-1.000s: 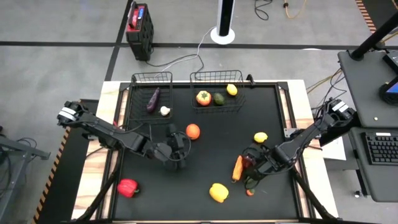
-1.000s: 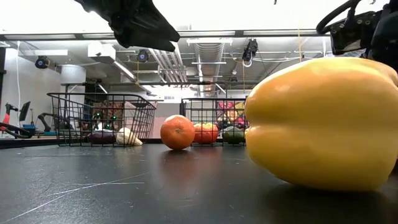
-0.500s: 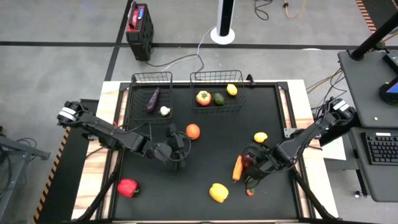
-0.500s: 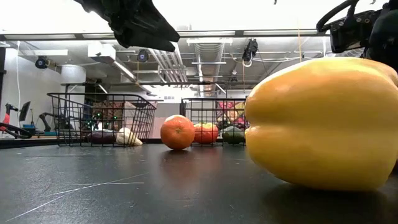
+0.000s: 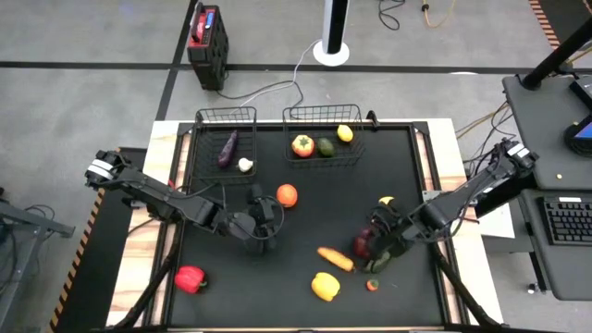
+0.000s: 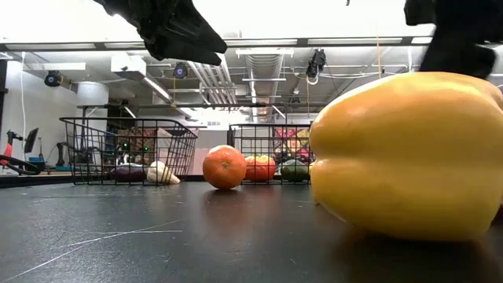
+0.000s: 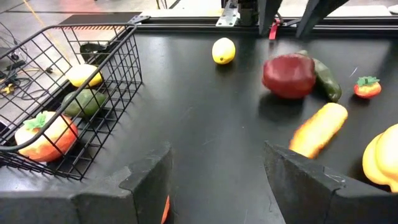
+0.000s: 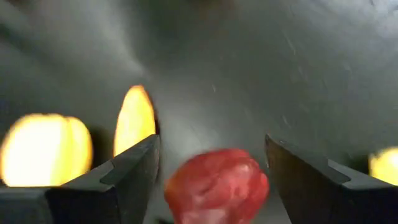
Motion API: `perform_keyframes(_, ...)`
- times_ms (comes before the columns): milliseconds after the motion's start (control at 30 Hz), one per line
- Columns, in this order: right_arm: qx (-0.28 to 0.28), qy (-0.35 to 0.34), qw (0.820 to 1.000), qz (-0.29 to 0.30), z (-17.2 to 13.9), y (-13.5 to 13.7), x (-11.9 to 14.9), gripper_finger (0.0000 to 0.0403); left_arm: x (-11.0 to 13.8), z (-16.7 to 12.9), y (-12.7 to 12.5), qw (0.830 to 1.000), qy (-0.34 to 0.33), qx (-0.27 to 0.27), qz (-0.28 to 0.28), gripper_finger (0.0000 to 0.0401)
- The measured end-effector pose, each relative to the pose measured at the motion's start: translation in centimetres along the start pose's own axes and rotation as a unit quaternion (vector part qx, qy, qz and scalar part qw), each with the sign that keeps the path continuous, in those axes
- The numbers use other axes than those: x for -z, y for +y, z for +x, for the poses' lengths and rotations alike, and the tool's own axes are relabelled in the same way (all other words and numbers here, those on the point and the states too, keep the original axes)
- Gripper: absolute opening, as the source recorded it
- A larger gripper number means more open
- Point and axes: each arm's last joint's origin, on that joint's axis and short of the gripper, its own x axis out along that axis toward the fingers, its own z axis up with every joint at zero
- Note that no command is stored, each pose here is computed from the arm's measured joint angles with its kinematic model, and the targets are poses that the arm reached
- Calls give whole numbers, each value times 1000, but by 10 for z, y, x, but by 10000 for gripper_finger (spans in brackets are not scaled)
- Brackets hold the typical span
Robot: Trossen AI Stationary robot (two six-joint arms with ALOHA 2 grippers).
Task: Sort produce into baskets
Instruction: Put the red apple into the right black wire basket
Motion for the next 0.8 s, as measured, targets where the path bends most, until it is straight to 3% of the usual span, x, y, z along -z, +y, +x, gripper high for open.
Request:
perform_keyframes(200, 1, 25, 1000, -12, -1, -8, -6, 262, 0, 0, 0, 1000, -1, 1, -1, 230)
perform_keyframes(400, -21, 103, 993, 45, -2, -7, -1, 254, -3, 1, -4, 1000, -15, 27, 2, 226)
perform_keyframes(633, -16, 132, 990, 43, -2, -8, 4, 292, -2, 14, -14, 998, -43, 43, 18, 214)
perform_keyframes(800, -3, 136, 991, -5, -2, -8, 4, 330, 2, 22, -18, 998, -45, 46, 23, 212)
